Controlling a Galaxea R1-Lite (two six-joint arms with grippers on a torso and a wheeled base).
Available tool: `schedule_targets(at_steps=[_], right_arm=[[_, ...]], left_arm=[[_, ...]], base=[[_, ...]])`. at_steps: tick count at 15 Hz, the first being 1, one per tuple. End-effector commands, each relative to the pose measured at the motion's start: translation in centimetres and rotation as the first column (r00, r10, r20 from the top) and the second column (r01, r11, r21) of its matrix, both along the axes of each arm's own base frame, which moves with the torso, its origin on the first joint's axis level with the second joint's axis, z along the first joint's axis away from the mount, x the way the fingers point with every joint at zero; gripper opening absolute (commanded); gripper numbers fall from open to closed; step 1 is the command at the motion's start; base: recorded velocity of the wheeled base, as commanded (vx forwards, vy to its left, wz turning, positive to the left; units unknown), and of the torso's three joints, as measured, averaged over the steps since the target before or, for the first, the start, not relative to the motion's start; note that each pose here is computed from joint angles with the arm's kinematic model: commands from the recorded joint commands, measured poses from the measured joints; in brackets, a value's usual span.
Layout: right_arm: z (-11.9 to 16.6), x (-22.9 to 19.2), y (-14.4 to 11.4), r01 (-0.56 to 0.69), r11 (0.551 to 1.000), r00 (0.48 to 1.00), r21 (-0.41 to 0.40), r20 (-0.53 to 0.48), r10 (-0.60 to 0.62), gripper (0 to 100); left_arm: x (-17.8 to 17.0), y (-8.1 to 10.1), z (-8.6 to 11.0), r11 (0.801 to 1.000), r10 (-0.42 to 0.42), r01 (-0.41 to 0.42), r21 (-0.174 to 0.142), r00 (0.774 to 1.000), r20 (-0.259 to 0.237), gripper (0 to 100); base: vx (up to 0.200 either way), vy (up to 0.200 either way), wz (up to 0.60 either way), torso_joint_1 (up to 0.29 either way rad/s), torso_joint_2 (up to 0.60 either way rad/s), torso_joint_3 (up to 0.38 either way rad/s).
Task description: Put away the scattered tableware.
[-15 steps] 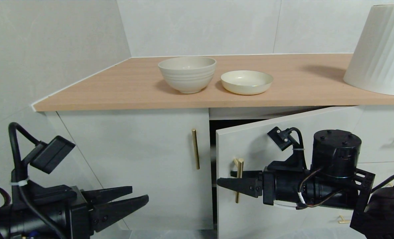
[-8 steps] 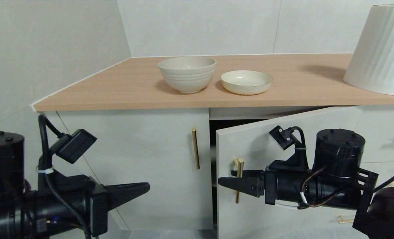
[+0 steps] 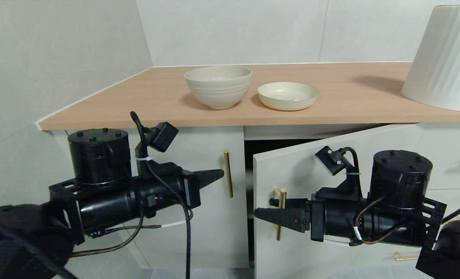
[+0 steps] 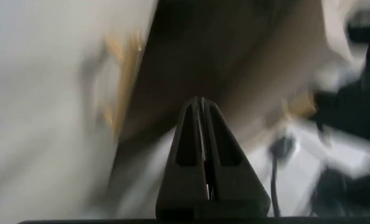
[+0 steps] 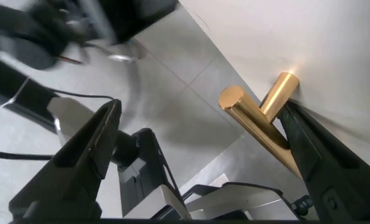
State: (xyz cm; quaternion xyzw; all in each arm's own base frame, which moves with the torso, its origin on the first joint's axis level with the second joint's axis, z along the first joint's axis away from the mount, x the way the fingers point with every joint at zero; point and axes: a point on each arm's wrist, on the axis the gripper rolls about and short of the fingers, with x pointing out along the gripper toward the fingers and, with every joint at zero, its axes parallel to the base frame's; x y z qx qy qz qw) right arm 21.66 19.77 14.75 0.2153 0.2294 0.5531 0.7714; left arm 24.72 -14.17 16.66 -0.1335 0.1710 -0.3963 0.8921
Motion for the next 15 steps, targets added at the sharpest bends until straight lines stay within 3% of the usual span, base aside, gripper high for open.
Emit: schedule_targets(at_steps=[1,4,6,10,15], right_arm=[[0.0,-0.1,0.1,-0.005,1.000,1.000,-0.001,-0.001,0.005,100],[-0.1,-0.2,0.2,-0.011,1.000,1.000,-0.002,-0.004,0.011,100],[-0.1,-0.2,0.2,-0.011,1.000,1.000,-0.003,-0.005,0.011,100],[-0.2,-0.3,0.2,-0.013,1.000,1.000,-0.005,-0.006,0.012,100],[-0.8,-0.5,-0.3,-0.003,1.000,1.000,-0.023,-0.014,0.003,100]], left_arm=[[1.1,-2.0,-5.0,1.000,0.006,-0.007,-0.007,0.994,-0.108,0],[1.1,-3.4,-6.1,1.000,-0.002,0.004,0.010,0.993,-0.117,0],[1.3,-4.1,-6.8,1.000,-0.009,0.009,-0.001,0.995,-0.095,0],[1.7,-6.2,-8.5,0.997,-0.017,0.020,-0.081,0.999,0.042,0],[0.9,-7.0,-8.2,0.991,-0.050,0.062,-0.117,0.993,0.105,0]], base=[[0.000,0.000,0.00,0.000,0.00,0.000],[0.000,0.000,0.00,0.000,0.00,0.000],[0.000,0.000,0.00,0.000,0.00,0.000],[0.000,0.000,0.00,0.000,0.00,0.000],[0.000,0.000,0.00,0.000,0.00,0.000]])
